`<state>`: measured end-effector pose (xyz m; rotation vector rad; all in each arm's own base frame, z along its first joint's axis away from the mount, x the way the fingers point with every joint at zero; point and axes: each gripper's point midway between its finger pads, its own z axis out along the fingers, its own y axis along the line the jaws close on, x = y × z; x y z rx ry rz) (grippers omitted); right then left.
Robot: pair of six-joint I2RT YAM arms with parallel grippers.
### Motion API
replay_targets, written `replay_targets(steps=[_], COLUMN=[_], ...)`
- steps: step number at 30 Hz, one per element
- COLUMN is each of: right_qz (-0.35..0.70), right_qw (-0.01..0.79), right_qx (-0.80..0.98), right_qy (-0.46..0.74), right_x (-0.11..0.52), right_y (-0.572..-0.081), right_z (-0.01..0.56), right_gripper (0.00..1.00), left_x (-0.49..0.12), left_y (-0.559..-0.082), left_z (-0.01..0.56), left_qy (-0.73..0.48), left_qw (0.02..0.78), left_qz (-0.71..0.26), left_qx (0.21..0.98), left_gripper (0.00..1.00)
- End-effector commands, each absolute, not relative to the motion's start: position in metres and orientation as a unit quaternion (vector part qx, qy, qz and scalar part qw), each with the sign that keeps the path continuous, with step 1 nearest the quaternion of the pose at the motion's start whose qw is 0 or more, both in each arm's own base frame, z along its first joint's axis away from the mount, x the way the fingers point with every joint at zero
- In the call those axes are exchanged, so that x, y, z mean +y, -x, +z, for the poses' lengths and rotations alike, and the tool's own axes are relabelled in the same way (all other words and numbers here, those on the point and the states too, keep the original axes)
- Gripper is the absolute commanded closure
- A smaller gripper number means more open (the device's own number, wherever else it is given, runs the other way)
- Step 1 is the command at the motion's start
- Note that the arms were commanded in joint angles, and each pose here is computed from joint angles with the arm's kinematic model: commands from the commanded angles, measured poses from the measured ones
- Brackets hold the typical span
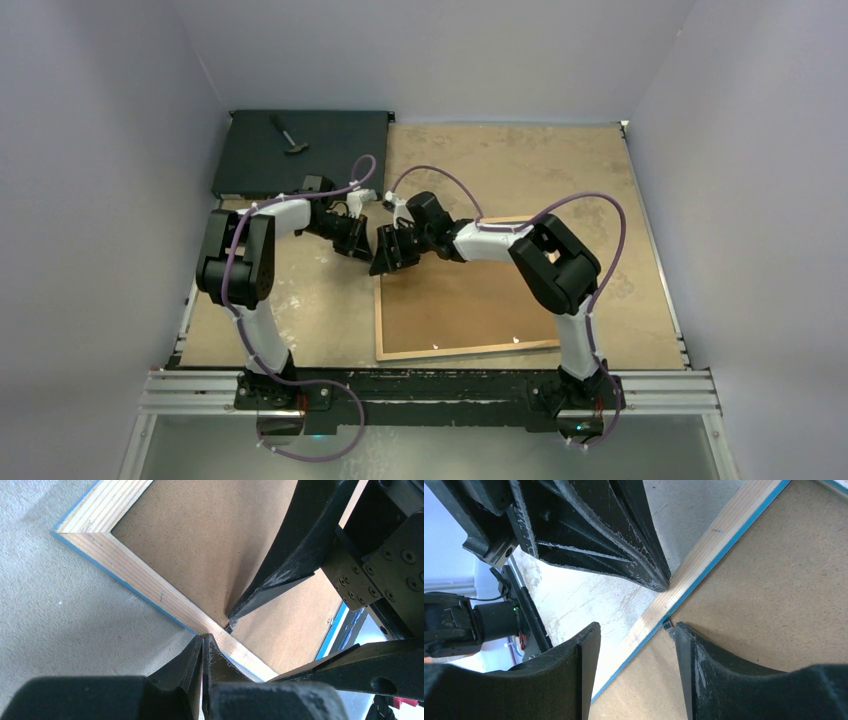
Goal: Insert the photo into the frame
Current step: Install the photo frame at the center of the board.
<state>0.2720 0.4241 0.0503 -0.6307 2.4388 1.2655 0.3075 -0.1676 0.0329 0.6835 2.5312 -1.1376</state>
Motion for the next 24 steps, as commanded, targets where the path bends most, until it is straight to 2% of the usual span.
replay_targets(steps=[1,14,24], right_qz=[0.458,0.461,0.443], right_qw=[0.151,0.135,0.169], right_qx=[0.843,0.841,0.838], right_qy=[0.238,0.249,0.269], right_x=[0.426,0.428,0.432], right_y=[-0.262,-0.257,-0.273], right_z=[0.052,0.038,0.042], right_gripper=[0.41,0.47,0.5], left_x=[-0.166,-0.165,-0.166], left_y=[-0.321,-0.321,-0.32], left_z=[0.044,0.044,0.044], left_qy=[-0.261,-0.259,-0.258], left_qw=[0.173,0.171,0.169], left_qz=[-0.382,-0.382,-0.384], left_qx=[0.87,0.871,0.87], left_gripper=[1.0,1.0,1.0])
